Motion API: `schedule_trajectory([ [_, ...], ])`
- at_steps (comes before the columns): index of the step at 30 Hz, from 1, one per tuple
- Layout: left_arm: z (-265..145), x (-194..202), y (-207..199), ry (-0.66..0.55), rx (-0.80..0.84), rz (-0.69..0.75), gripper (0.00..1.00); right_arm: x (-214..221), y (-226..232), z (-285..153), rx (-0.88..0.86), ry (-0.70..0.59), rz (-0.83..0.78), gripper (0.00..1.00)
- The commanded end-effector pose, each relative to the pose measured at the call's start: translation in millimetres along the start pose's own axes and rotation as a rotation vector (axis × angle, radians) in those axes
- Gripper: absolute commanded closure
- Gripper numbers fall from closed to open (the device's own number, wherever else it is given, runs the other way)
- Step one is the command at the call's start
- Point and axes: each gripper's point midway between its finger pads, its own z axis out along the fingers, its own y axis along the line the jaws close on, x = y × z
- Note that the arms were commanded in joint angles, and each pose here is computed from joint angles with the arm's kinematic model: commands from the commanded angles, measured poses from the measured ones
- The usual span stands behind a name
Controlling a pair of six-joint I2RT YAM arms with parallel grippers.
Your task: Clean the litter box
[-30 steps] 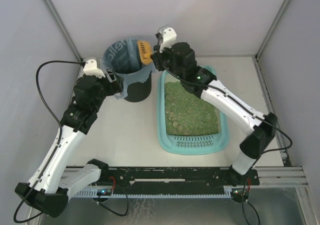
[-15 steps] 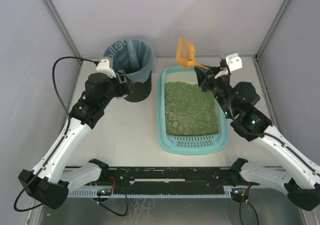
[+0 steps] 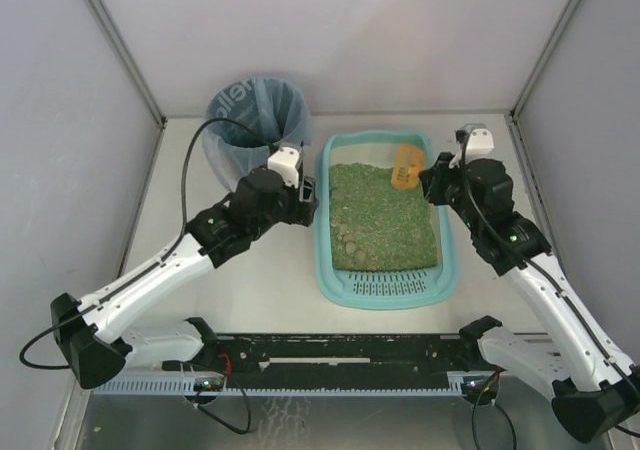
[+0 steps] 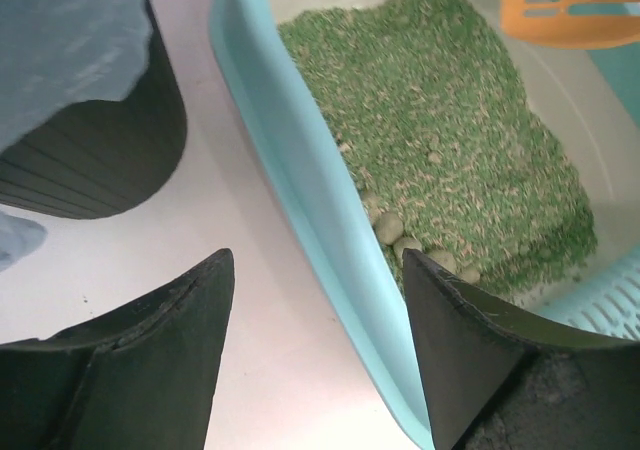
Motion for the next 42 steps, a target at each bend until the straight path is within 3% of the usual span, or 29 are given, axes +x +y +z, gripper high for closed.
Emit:
schedule_trajectory([
  [1,-7,-16,-8,-0.051,-0.002,0.051,0.28,35,0,-5,-0.005,0.187,-0.036,1.00],
  [8,-13,-22,-4,-0.081,-0.017,0.041,0.27,77,-14,-4,0.155,0.402,-0.218,1.00],
  [18,-19,-27,-2,-0.103,-0.019,0.036,0.27,132,-11,13,0.202,0.647,-0.275,1.00],
  [29,-18,-27,-1,-0.101,-0.023,0.039,0.28,131,59,21,-0.170,0.646,0.005,1.00],
  [42,-17,-26,-2,-0.098,-0.021,0.038,0.28,131,59,21,-0.324,0.587,0.311,1.00],
])
